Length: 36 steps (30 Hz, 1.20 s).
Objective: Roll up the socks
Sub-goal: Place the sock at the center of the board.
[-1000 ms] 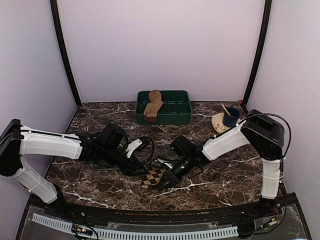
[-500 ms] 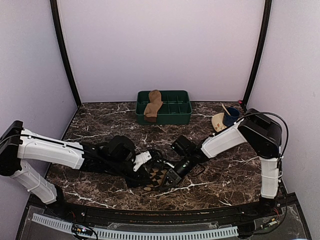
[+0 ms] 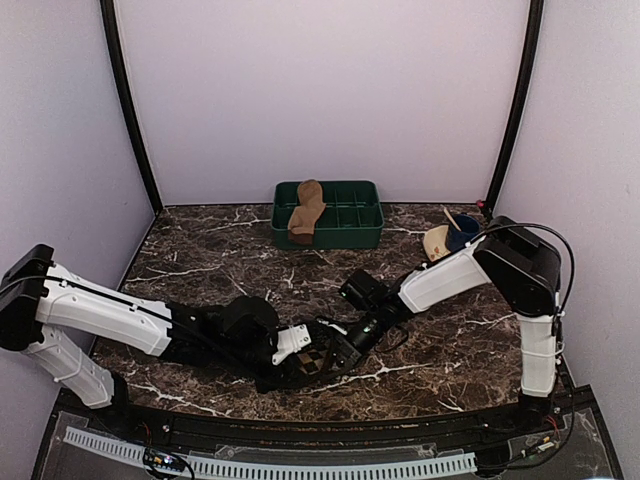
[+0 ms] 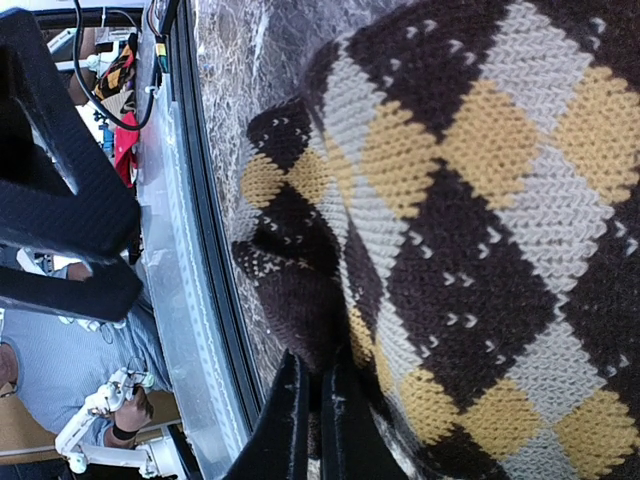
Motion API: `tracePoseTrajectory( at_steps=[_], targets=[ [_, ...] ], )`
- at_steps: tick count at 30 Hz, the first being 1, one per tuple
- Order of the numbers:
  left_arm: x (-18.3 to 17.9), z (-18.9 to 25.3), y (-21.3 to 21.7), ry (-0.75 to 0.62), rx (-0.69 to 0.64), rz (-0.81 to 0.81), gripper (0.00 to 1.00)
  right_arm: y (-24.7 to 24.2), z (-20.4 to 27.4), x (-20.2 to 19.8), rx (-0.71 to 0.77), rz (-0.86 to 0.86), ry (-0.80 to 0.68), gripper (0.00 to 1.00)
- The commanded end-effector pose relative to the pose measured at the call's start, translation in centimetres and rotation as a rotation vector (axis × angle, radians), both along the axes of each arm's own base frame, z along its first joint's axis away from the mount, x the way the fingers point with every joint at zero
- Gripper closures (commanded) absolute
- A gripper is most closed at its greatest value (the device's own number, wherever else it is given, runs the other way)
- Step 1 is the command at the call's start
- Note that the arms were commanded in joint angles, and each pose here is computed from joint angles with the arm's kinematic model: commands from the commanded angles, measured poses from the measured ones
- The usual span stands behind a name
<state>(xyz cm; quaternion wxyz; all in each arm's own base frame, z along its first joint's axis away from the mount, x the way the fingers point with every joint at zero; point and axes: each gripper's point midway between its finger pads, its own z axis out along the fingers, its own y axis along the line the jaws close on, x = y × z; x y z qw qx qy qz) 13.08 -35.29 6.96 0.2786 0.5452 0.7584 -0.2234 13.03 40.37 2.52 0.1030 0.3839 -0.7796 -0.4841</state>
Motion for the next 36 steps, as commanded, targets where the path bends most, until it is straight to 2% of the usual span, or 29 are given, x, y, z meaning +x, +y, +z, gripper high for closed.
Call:
tracePoseTrajectory(
  at_steps=[1,17,23,33,36],
  targets=[
    [-0.1,-0.7,-0.3,-0.082,0.029,-0.034,0.67,-1.1,-1.9,-0.3,-0.089,-0.010,0.034,1.00],
    [0.8,-2.3,-1.1,-0.268,0.125,-0.055,0.66,-1.6,-1.8,-0.3,-0.097,0.003,0.048,1.00],
    [0.6,-2.2,-1.3,-0.290,0.125,-0.083,0.74,-1.7,-2.0,-0.4,-0.102,0.005,0.057,1.00],
    [-0.7,-1.4,-1.6,-0.323,0.089,-0.139,0.75,-1.6,-1.8,-0.4,-0.101,0.007,0.063,1.00],
    [-1.3,-1.6,-1.7,-0.329,0.094,-0.160,0.78,-1.6,-1.8,-0.4,-0.104,0.006,0.064,1.00]
  ],
)
